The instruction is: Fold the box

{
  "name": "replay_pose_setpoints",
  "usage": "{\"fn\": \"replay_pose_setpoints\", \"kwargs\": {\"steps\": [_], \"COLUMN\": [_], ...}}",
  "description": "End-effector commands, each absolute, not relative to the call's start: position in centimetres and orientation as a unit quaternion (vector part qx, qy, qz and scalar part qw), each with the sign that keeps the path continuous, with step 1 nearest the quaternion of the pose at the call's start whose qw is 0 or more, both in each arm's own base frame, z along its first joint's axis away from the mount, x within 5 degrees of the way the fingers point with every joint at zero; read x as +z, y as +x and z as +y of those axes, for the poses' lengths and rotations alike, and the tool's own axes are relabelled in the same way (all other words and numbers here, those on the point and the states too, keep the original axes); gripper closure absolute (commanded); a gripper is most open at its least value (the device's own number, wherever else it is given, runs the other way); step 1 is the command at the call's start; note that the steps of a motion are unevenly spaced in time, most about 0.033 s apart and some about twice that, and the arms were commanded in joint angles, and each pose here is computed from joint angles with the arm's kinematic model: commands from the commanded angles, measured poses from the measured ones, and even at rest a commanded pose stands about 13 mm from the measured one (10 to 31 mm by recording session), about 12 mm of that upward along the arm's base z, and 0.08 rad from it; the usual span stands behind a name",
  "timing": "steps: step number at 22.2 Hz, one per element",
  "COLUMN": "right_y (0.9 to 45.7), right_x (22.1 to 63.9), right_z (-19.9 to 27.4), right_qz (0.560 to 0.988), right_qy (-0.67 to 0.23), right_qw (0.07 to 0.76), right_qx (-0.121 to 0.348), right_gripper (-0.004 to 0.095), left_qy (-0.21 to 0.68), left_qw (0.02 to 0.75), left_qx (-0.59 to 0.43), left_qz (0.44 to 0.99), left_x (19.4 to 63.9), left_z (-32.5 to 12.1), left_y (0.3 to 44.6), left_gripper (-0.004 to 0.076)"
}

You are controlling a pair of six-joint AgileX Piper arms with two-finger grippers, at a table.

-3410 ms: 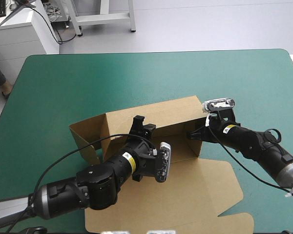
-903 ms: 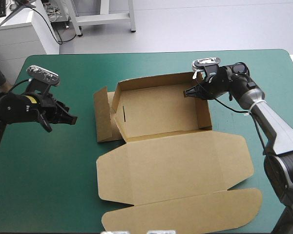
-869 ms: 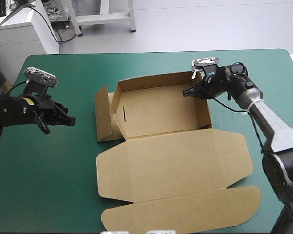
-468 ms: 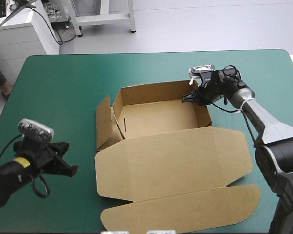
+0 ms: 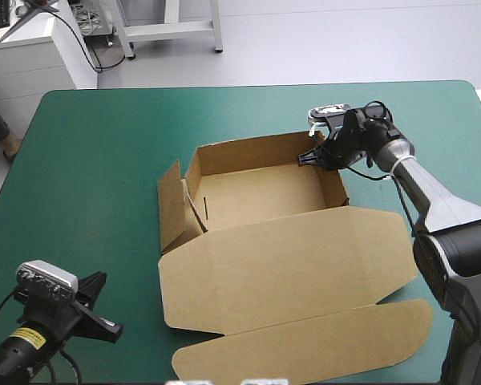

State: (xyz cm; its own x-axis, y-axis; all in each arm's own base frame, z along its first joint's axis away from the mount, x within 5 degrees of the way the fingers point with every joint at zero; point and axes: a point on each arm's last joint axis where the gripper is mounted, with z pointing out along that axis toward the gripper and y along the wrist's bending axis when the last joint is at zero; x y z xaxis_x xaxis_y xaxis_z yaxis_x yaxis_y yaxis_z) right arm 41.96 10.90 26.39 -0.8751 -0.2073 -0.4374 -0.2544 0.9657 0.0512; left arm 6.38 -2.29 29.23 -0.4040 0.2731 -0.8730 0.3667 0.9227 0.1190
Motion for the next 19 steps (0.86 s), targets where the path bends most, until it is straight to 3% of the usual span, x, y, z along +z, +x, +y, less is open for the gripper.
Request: {"fn": "replay_pose_setpoints", "kwargs": {"steps": [1,4,6,9,19], "right_y": [41.5,41.5,41.5,40.8,34.3], "right_x": [28.8,31.0,32.6,34.4,45.6], "right_z": [10.6,10.7,10.6,10.3,8.5], "right_qz": [0.961,0.96,0.959,0.962,0.918], "right_qy": [-0.138,-0.139,-0.14,-0.152,-0.154], "right_qw": [0.236,0.238,0.242,0.222,0.363], "right_qx": [0.042,0.044,0.043,0.03,0.028], "right_gripper": [0.0825,0.0543,0.0439,0.0433,0.0402], "left_qy": [0.204,0.205,0.202,0.198,0.193], "left_qw": [0.542,0.52,0.519,0.519,0.516], "left_qx": [-0.036,0.004,0.003,-0.002,-0.022], "left_qz": [0.815,0.829,0.831,0.831,0.835], "left_x": [30.4,30.0,30.0,30.0,29.9], "left_z": [-2.2,-1.4,-1.4,-1.4,-1.6], "left_y": [6.7,6.7,6.7,6.7,6.6], "left_gripper": [0.0732,0.0732,0.0732,0.0732,0.0732]}}
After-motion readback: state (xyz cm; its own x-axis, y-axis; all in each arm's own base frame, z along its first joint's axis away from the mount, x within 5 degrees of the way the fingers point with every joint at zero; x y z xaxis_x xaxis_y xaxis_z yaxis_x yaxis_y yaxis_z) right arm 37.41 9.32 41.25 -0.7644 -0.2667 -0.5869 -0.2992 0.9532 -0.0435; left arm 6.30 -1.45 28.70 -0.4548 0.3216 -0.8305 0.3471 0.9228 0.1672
